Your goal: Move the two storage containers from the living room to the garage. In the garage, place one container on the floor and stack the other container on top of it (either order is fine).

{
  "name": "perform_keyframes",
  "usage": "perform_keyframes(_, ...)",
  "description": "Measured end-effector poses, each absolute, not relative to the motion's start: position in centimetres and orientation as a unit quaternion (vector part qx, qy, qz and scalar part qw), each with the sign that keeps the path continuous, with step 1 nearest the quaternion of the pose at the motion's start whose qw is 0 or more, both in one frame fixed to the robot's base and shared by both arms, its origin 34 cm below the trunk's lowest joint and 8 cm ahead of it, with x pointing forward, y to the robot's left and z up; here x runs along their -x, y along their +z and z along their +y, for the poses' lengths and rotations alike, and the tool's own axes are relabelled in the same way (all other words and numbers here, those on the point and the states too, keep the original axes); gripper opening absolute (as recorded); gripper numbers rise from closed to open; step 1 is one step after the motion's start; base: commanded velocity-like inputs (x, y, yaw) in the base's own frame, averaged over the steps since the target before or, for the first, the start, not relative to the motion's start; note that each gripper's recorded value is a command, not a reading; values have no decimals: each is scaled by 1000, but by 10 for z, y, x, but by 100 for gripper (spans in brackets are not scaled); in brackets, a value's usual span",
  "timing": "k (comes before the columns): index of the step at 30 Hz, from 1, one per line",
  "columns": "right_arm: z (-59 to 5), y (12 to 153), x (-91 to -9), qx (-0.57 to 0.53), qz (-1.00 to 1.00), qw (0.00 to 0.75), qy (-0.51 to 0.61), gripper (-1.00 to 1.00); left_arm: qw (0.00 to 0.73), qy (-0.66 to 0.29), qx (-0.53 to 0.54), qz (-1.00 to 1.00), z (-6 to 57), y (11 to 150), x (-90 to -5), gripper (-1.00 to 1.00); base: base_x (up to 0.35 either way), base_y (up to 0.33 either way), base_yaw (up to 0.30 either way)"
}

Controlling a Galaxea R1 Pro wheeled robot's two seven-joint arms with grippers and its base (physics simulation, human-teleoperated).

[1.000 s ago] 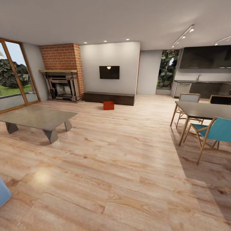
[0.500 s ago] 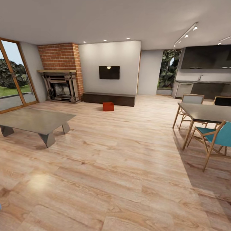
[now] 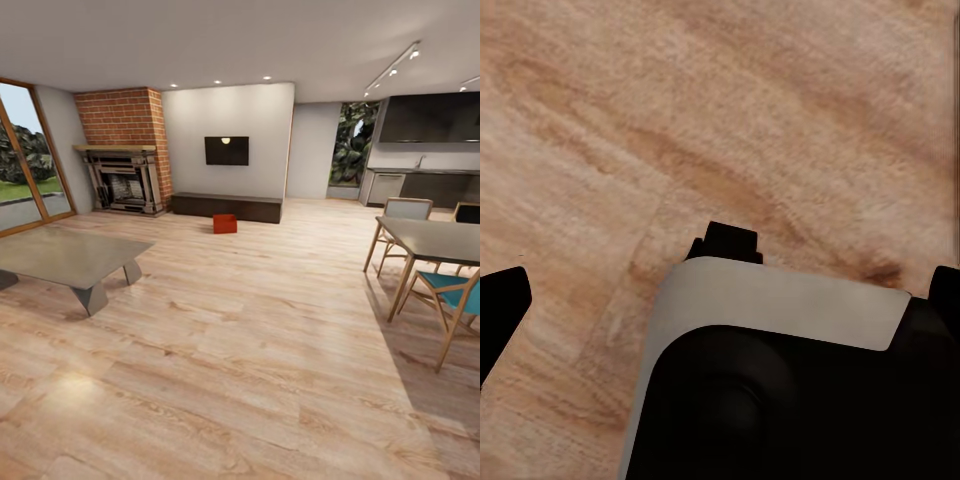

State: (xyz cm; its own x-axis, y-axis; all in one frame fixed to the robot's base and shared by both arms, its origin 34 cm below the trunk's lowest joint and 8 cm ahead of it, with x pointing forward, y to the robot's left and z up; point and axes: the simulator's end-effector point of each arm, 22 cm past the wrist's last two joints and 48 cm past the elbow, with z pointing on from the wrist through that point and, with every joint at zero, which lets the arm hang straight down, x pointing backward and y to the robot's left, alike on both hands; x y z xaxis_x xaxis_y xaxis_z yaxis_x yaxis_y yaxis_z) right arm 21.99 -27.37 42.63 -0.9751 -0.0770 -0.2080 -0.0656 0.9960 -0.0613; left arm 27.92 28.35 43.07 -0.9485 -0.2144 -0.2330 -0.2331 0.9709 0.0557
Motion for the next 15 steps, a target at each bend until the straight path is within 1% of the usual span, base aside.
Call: perform_keyframes(15,-274,426,-220,36,993,106,-27,100,113,41,113,986,284,431,-279,100,322,0,0)
